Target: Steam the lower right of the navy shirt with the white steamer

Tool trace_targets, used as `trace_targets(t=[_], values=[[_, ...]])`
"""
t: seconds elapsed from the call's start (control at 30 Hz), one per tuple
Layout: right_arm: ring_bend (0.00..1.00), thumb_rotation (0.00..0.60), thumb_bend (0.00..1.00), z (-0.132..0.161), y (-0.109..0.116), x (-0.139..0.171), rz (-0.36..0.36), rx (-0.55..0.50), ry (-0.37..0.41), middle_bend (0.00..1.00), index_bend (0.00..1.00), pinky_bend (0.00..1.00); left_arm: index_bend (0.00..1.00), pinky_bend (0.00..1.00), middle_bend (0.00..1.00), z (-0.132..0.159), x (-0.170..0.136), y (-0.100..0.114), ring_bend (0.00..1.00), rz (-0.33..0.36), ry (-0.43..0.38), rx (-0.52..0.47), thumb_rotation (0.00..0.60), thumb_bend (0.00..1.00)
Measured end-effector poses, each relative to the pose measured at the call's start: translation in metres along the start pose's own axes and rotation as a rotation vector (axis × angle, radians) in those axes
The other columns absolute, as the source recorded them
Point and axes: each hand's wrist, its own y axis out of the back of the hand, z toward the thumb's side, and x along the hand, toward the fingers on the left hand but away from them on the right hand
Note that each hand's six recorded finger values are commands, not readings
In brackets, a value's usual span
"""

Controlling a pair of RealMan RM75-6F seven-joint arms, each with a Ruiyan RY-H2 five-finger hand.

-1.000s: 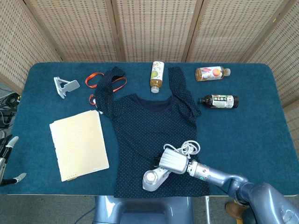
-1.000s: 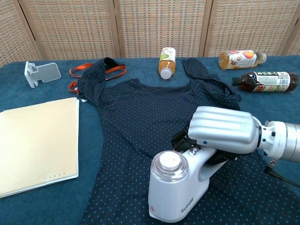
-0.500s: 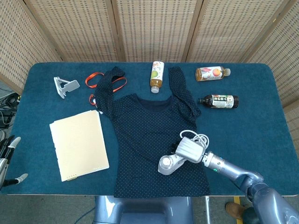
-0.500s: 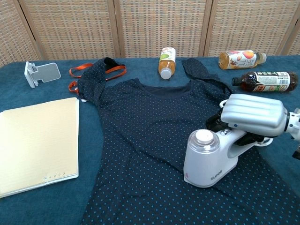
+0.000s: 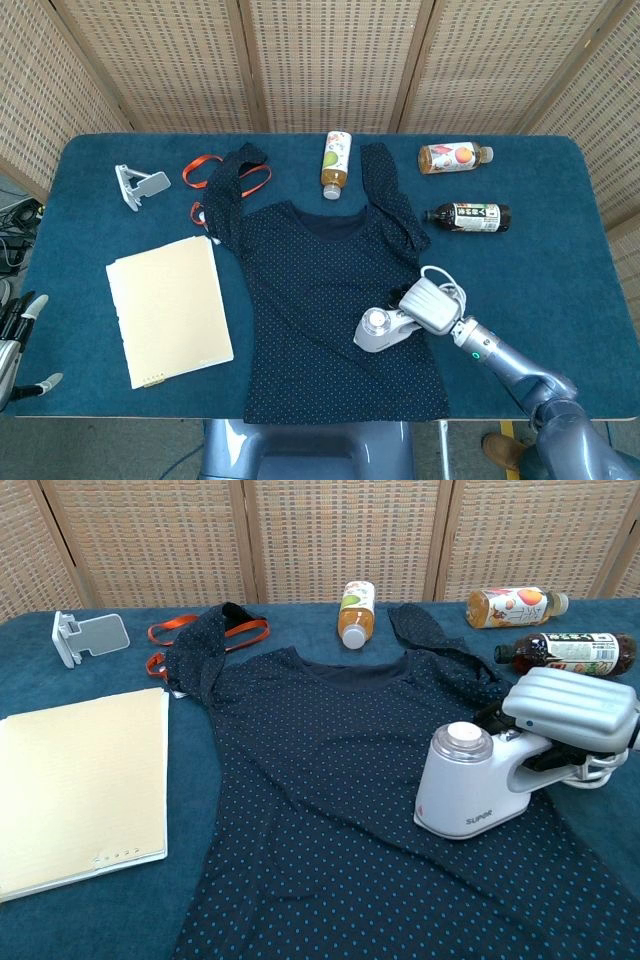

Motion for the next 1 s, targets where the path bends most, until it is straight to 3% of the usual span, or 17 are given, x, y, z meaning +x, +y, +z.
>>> trace_targets(t=[0.57, 0.77, 1.0], values=[[0.69, 0.600, 1.00, 0.077, 0.003, -0.015, -0.060, -0.016, 0.274, 0.61, 0.75, 1.00, 0.00, 0.00, 0.00, -0.003, 0.000, 0.001, 0.00, 0.002, 0.007, -0.005, 0.600, 0.00], [0.69, 0.600, 1.00, 0.099, 0.002, -0.009, -0.063, 0.031, 0.376, 0.61, 0.75, 1.00, 0.00, 0.00, 0.00, -0.004, 0.000, 0.001, 0.00, 0.002, 0.007, -0.006, 0.600, 0.00], [0.69, 0.600, 1.00, 0.096, 0.004, -0.009, -0.073, 0.091, 0.387, 0.61, 0.75, 1.00, 0.00, 0.00, 0.00, -0.003, 0.000, 0.001, 0.00, 0.003, 0.004, -0.009, 0.600, 0.00]])
